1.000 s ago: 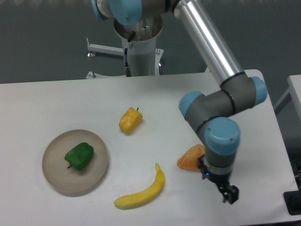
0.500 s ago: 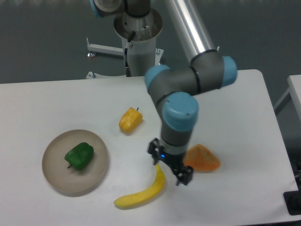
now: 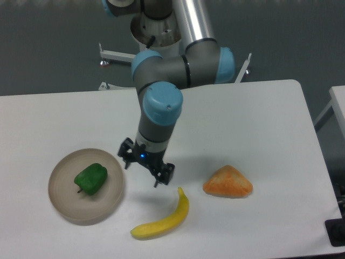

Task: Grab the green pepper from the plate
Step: 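Move the open gripper across the table to above the green pepper on the plate, then lower the gripper around the green pepper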

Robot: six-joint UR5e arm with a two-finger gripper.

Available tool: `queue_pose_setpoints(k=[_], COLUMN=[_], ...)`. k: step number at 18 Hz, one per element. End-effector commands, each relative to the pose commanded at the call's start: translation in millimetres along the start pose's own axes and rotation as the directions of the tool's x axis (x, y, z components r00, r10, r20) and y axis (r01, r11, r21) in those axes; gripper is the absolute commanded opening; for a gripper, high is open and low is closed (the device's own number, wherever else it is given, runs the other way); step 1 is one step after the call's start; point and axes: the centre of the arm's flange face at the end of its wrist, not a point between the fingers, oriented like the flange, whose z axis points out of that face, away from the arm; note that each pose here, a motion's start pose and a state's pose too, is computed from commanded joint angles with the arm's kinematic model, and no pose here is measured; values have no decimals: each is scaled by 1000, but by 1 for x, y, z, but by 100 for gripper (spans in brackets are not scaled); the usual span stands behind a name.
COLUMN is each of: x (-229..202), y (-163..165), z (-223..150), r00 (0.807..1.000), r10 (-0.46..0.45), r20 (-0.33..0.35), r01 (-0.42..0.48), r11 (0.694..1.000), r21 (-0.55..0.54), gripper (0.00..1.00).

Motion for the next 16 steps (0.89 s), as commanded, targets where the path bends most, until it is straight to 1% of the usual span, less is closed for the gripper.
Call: queue_pose_setpoints(k=[2, 5, 10, 12, 15, 16], x=[10, 25, 43, 45, 61, 60], y=[5, 3, 0, 0, -4, -5], z=[13, 25, 42, 50, 68, 71], r00=[1000, 1000, 1000, 1000, 999, 999], r10=[-14, -23, -14, -3, 40, 38], r20=[-9, 1, -7, 1, 16, 15], r01=[14, 23, 14, 3, -40, -38], r11=[1000, 1000, 1000, 1000, 998, 999], r21=[-11, 9, -3, 12, 39, 38], gripper=[100, 100, 100, 100, 100, 100])
